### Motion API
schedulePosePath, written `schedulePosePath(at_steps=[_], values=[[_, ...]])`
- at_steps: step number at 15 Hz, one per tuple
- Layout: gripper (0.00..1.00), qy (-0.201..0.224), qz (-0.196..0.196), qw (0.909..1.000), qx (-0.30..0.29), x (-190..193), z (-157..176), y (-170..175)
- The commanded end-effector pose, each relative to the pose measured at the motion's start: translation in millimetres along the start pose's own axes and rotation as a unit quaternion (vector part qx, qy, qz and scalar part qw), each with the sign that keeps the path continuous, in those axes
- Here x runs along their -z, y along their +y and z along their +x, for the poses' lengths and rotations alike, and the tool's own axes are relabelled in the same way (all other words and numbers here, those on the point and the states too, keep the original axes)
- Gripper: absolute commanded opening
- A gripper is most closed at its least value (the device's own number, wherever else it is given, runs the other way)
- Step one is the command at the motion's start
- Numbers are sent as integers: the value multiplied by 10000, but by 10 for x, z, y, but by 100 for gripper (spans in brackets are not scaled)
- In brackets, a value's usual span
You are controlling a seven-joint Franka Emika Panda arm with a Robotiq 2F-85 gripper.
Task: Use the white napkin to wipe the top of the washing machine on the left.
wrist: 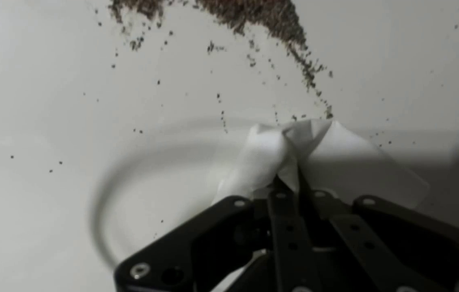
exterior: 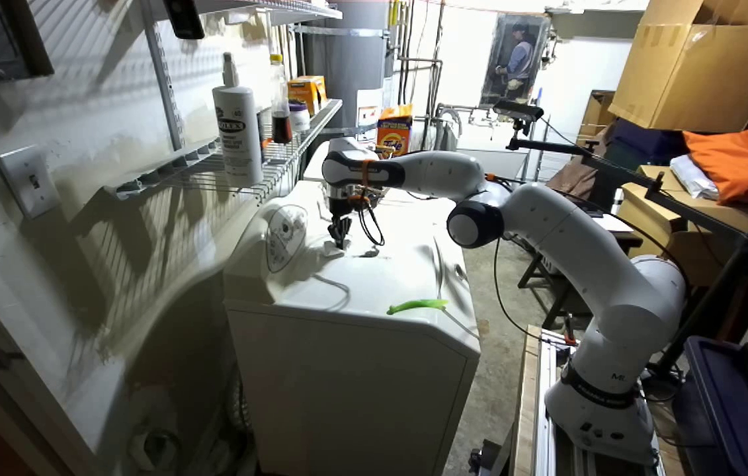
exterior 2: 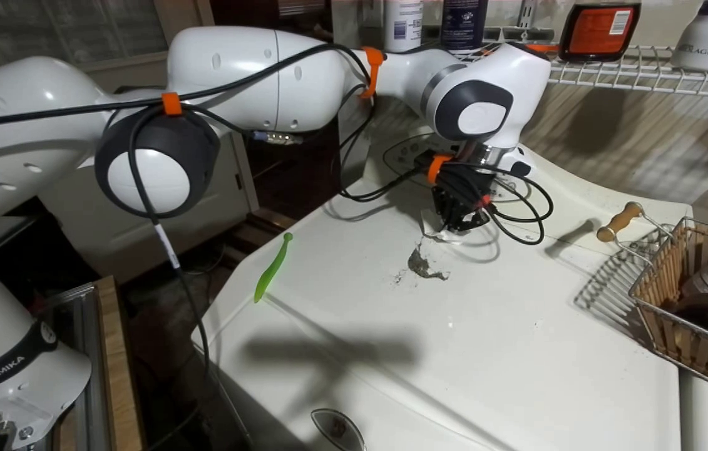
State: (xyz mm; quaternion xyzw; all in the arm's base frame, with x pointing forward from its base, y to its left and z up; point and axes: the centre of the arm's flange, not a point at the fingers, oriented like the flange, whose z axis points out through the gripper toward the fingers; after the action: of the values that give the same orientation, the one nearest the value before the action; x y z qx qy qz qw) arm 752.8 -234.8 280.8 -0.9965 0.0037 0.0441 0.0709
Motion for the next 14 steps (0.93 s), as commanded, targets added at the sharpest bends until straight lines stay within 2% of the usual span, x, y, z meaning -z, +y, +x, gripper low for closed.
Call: schedulePosePath(at_steps=[1,7,14], values=[[1,-653,144,9977,-145,-319,-197,-73],[1,-1098,32,9932,-396,-357,-286,-23],[1,-1706,-295,9829,-622,-397,-438,100]])
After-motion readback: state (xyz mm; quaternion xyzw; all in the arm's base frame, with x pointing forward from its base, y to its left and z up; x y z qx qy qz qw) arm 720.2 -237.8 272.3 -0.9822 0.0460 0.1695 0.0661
